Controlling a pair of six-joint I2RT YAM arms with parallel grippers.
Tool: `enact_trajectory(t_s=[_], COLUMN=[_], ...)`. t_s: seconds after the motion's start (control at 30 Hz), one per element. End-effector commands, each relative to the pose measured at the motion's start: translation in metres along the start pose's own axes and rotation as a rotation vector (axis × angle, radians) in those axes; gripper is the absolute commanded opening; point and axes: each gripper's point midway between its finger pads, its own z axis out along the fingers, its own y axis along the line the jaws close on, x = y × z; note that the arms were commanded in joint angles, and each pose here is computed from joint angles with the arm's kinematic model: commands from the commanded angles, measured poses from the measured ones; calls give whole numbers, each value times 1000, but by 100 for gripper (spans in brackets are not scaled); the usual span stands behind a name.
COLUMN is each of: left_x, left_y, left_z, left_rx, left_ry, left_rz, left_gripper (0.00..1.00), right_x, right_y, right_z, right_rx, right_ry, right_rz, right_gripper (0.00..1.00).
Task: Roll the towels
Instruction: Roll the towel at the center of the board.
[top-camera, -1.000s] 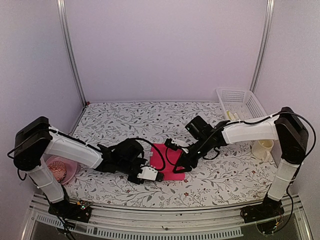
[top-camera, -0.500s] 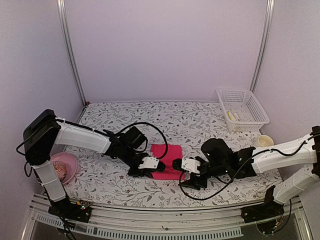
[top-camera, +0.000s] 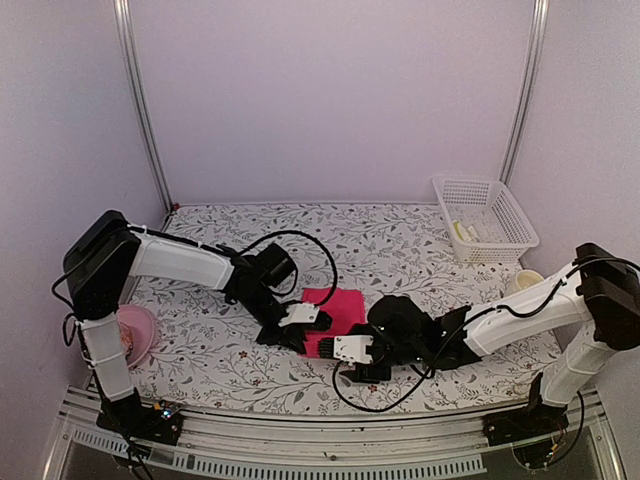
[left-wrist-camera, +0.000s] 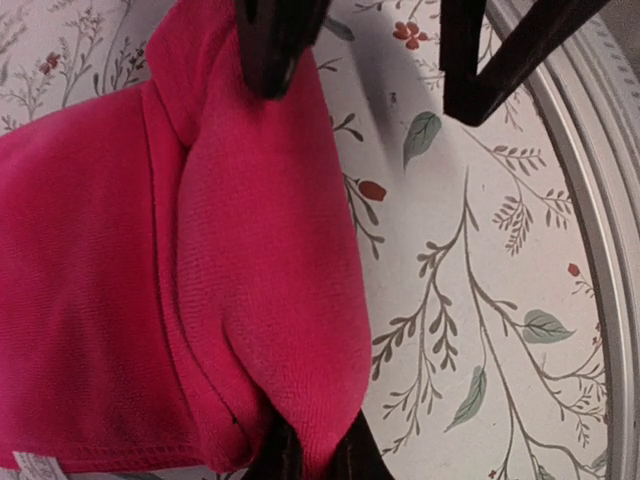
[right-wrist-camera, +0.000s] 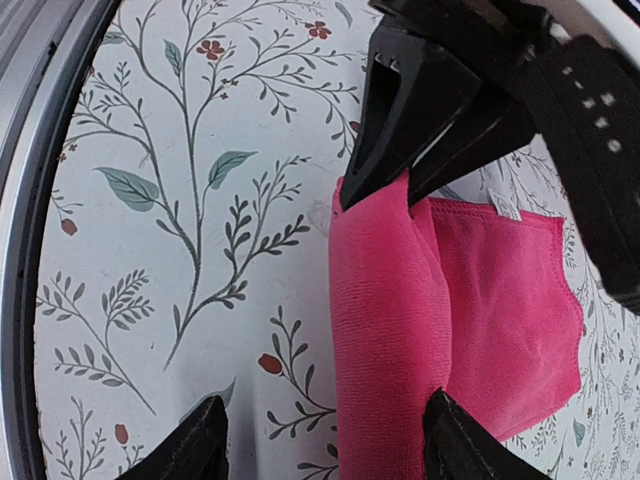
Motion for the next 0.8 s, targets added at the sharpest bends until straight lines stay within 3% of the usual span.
enact_trajectory(t_s=[0.0, 0.53, 0.77], left_x=[28, 40, 30], left_y=[-14, -13, -2], left_z=[8, 13, -3], left_rx=[100, 121, 57], left_ry=[71, 100, 75], left_rz=[-107, -137, -114], left_gripper=[0, 0, 14], right_x=[-8, 34, 39], right_y=[-3, -15, -21], right_z=[12, 39, 42], right_rx=[49, 175, 181], right_ry=[14, 201, 220], right_rz=[-64, -45, 4], right_gripper=[67, 65, 47])
